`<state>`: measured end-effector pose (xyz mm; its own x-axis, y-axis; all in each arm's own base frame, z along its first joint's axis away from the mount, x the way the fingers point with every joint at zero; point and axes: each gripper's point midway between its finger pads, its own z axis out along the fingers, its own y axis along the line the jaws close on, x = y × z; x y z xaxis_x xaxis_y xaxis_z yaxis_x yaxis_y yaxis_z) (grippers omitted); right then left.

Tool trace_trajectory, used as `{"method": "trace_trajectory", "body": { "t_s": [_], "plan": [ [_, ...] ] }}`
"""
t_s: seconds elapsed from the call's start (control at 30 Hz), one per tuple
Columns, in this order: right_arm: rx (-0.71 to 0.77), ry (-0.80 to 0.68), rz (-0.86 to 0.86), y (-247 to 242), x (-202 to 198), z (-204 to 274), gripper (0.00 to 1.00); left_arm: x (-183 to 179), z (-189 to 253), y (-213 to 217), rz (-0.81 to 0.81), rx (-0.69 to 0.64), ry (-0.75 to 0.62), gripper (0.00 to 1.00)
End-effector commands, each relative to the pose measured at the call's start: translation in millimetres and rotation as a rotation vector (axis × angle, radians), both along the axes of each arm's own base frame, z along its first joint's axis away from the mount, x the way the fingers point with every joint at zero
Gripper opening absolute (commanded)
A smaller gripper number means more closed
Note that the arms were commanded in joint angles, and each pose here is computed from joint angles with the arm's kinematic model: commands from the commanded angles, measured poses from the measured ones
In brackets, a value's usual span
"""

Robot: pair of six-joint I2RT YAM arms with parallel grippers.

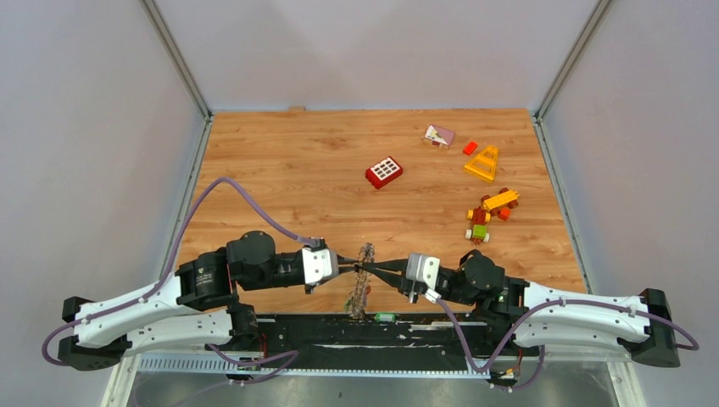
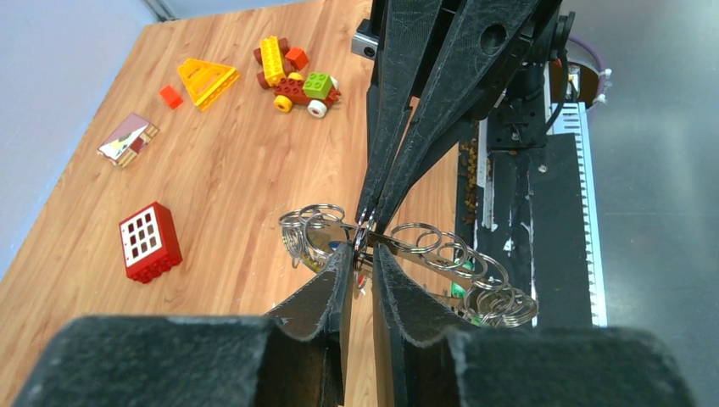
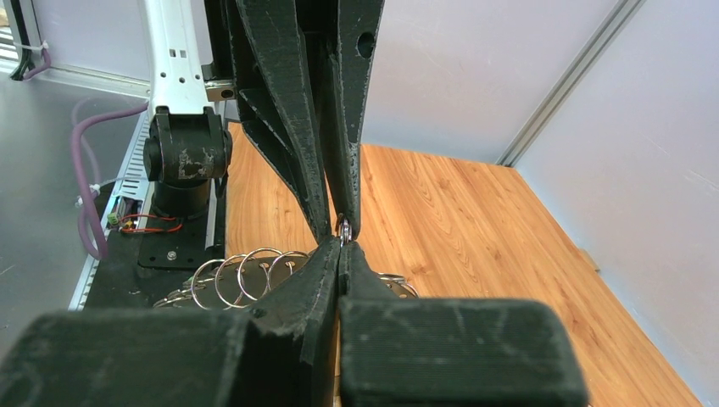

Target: Remove the keys from the keyring

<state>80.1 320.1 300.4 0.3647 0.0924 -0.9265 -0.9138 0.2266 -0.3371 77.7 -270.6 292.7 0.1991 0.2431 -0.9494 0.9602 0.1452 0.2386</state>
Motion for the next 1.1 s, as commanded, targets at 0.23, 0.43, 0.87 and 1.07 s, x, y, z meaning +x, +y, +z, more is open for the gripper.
{"method": "trace_trajectory", "body": {
  "t_s": [0.23, 0.43, 0.87, 1.07],
  "plan": [
    [0.127, -0.045, 0.004, -7.1, -2.6, 40.0, 0.0, 3.0, 1.6, -0.3, 0.009, 0.005, -0.018, 0.09],
    [0.131, -0.049, 0.004, -8.1, -2.9, 41.0, 0.0, 4.0, -0.4, 0.6, 0.013, 0.021, -0.021, 0.02],
    [0.17, -0.053, 0.007, -14.1, -4.7, 46.2, 0.0, 8.1, -2.7, 3.4, 0.034, 0.041, -0.034, 0.0],
    [0.186, -0.059, 0.016, -14.4, -6.5, 47.7, 0.0, 7.9, -5.1, 4.2, 0.036, 0.046, -0.027, 0.0]
  ]
}}
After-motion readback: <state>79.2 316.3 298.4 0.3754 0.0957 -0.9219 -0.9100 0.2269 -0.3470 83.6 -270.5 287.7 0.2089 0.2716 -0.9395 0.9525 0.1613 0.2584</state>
